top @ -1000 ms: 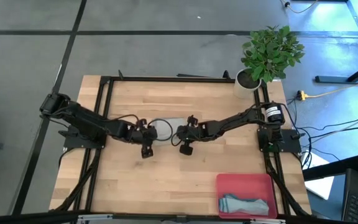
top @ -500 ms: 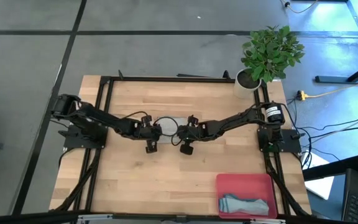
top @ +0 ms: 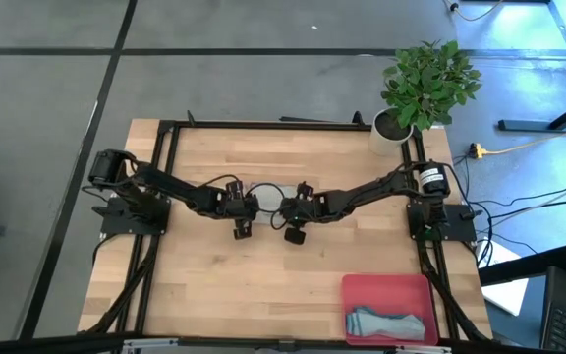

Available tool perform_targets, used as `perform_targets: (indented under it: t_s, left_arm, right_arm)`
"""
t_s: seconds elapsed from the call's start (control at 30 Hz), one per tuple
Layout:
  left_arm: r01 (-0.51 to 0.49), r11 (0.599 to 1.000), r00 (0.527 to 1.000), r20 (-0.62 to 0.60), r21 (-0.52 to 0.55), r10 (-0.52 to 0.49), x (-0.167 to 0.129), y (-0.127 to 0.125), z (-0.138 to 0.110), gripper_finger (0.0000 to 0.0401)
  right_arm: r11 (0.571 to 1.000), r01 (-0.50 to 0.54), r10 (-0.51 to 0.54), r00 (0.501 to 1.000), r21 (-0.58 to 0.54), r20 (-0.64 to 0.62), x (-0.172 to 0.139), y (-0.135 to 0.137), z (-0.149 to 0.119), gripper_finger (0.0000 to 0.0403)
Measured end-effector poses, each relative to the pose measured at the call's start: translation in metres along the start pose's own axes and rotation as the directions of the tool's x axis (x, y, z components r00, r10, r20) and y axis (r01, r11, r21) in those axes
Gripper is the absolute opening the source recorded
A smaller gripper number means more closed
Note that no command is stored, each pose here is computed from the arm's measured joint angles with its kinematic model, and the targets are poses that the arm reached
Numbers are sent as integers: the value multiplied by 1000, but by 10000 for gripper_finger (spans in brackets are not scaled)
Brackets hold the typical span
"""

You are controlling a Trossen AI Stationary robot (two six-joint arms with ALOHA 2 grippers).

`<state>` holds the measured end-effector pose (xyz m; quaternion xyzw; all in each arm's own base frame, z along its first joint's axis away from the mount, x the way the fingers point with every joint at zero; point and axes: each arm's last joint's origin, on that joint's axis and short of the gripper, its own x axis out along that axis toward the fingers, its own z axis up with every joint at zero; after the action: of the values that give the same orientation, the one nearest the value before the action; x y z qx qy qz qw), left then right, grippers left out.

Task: Roll microfiber towels into tight, uniform cylinder then place into a basket
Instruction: Roll the gray towel

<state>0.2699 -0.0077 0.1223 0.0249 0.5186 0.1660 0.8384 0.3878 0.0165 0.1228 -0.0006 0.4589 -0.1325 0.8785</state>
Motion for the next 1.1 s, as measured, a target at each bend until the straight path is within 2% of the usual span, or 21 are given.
perform_targets:
  t_s: [0.2,0.33,0.43,0.63,0.8,1.1]
  left_arm:
    - [4,1000,1000,-9,2,-4,0,0,-1,0]
    - [7,1000,1000,-15,4,-7,1,0,-2,0]
    - [9,1000,1000,-19,5,-9,1,0,-2,0]
    - [9,1000,1000,-21,6,-9,1,0,-2,0]
    - [8,1000,1000,-23,7,-8,1,0,-3,0]
    - [8,1000,1000,-23,7,-8,1,0,-3,0]
  right_arm:
    - [999,53,-53,999,-6,1,-1,-2,3,175]
    - [994,108,-108,994,-4,-13,-11,-4,14,207]
    - [994,105,-105,994,0,-23,-21,-4,29,215]
    - [996,87,-86,995,5,-56,-34,3,42,217]
    - [999,-40,42,998,23,-56,-28,8,36,217]
    - [999,-37,39,998,28,-58,-6,-5,5,218]
